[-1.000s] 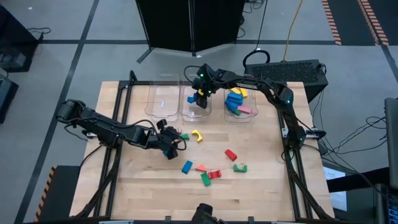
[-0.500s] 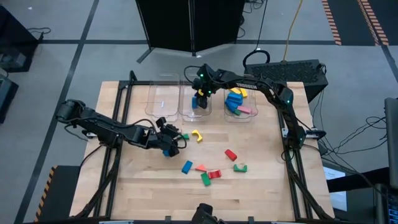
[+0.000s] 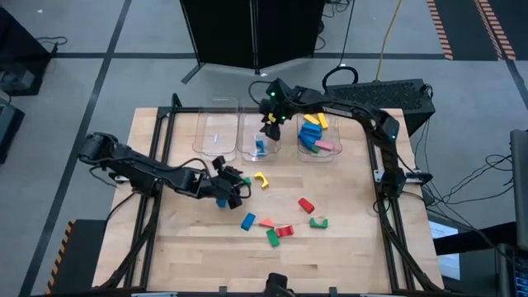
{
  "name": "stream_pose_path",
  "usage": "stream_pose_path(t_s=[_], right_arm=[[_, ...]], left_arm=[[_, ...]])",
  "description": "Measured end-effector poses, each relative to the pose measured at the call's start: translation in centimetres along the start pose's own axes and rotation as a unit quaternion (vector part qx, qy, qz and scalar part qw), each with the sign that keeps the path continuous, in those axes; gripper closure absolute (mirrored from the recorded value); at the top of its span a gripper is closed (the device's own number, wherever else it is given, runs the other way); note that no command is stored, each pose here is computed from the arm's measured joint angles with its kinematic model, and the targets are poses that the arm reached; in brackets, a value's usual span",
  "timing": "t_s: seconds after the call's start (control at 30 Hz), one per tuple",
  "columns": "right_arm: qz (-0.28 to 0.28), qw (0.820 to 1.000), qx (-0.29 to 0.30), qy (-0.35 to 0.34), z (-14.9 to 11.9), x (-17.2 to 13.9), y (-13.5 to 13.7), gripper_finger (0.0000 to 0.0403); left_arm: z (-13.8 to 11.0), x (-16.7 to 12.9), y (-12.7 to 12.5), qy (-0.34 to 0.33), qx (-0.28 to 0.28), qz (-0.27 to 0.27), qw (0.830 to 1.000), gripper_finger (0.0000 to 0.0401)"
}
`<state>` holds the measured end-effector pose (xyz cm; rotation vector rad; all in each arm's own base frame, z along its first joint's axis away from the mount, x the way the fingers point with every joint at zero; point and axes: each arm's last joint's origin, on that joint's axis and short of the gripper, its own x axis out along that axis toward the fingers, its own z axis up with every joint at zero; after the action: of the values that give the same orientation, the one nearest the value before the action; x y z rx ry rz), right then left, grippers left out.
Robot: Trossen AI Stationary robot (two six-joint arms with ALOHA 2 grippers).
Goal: Sort blocks by size
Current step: Put the yellow arch block into the center transparent bin
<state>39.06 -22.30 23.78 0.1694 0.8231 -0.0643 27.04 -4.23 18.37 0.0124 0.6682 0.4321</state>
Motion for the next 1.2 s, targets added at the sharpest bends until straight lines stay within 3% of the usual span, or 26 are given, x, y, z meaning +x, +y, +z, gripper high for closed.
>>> stream_pose_path(t_s=[0.37, 0.6, 0.87, 1.0, 1.2], right_arm=[[0.006, 1.0, -0.029, -0.009, 1.1, -6.8, 3.7, 0.0199], [0.016, 0.999, -0.033, -0.032, -2.5, -7.9, 6.8, 0.0199], [0.026, 0.991, -0.03, -0.131, -7.5, -9.5, 10.2, 0.02], [0.032, 0.982, -0.035, -0.183, -8.8, -10.7, 11.5, 0.02], [0.048, 0.978, -0.04, -0.2, -9.6, -11.7, 12.8, 0.02]], left_arm=[[-1.3, 4.3, -0.6, 0.006, 0.02, 0.009, 1.0, 0.021], [-2.6, 7.2, -0.3, 0.022, 0.024, 0.012, 0.999, 0.021], [-2.6, 8.5, 0.7, 0.019, 0.005, 0.014, 1.0, 0.021], [-2.3, 8.8, 1.3, 0.018, -0.008, 0.003, 1.0, 0.021], [-2.0, 9.2, 2.1, 0.017, -0.023, -0.016, 0.999, 0.021]])
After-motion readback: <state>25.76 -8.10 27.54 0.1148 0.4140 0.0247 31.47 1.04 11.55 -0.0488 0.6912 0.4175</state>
